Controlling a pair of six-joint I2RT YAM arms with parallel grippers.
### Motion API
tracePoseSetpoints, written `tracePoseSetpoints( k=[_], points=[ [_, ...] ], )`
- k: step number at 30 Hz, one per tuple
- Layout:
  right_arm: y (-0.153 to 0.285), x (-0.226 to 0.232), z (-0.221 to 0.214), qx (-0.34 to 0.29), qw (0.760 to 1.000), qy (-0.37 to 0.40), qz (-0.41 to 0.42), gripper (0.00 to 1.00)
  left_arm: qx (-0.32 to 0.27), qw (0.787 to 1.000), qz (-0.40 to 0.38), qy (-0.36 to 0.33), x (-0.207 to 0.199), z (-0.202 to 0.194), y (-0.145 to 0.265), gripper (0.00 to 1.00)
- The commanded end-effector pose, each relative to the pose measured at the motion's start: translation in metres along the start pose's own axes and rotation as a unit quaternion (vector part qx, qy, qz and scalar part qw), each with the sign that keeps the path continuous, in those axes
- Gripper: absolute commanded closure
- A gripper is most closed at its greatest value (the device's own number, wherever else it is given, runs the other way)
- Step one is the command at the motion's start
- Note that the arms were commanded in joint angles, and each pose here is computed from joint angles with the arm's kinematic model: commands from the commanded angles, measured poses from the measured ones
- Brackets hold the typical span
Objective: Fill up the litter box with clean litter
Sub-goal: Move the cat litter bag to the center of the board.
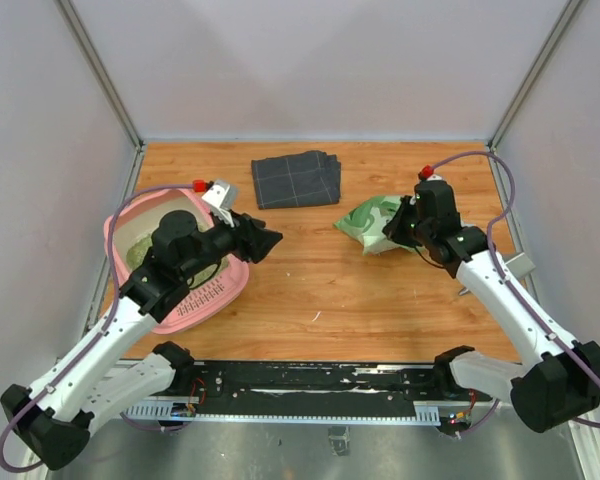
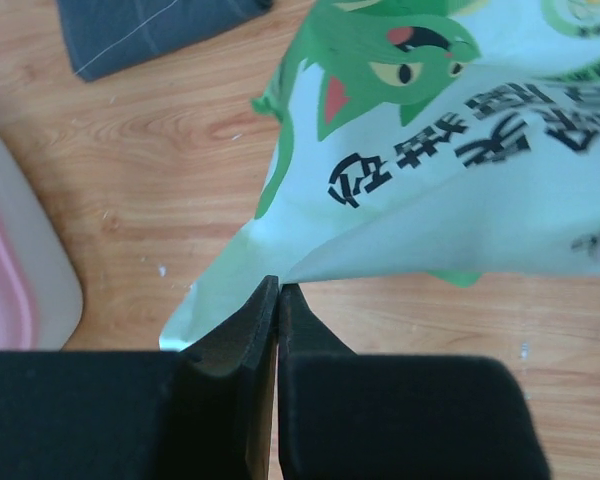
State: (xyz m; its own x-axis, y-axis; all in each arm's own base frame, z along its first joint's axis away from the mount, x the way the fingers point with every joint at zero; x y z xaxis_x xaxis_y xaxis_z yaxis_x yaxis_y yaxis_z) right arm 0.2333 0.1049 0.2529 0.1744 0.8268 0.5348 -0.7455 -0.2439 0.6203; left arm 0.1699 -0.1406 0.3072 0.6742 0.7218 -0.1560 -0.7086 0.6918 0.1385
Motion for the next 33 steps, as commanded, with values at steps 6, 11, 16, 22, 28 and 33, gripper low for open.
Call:
tracePoseSetpoints(
  k=[6, 11, 16, 22, 28, 33],
  points=[
    [0.032, 0.074, -0.028, 0.036, 0.985, 0.033, 0.167, 0.99, -0.115, 0.963, -0.152, -0.191, -0.033, -0.001, -0.026, 0.32],
    [0.035, 0.085, -0.042, 0.056, 0.978, 0.063, 0.192, 0.99, -0.065, 0.939, -0.213, -0.264, -0.036, -0.009, -0.057, 0.29],
    [0.041, 0.078, -0.051, 0.063, 0.972, 0.091, 0.205, 0.99, -0.047, 0.924, -0.229, -0.303, -0.031, -0.027, -0.089, 0.28],
    [0.043, 0.061, -0.058, 0.056, 0.973, 0.107, 0.195, 0.99, -0.042, 0.902, -0.295, -0.312, -0.037, -0.036, -0.119, 0.28],
    [0.039, 0.054, -0.065, 0.066, 0.974, 0.107, 0.190, 0.99, -0.028, 0.895, -0.311, -0.318, -0.044, -0.046, -0.142, 0.27],
    [0.040, 0.053, -0.064, 0.055, 0.975, 0.101, 0.191, 0.99, -0.018, 0.890, -0.333, -0.311, -0.050, -0.055, -0.151, 0.28]
  ],
)
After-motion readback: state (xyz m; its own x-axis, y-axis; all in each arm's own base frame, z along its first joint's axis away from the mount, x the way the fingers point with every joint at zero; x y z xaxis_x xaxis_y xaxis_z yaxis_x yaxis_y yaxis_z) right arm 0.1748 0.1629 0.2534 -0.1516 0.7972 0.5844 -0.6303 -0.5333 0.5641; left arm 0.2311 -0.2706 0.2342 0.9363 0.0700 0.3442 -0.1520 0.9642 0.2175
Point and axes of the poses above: each gripper's point midway between its finger pads, its own y axis back along the fingers, its own x axis along the line the jaws close on, z = x × y, the point moved 10 cm from there along y, back along the fingers, and after that the axes turned 11 degrees about -y, right-handed, at the moved point
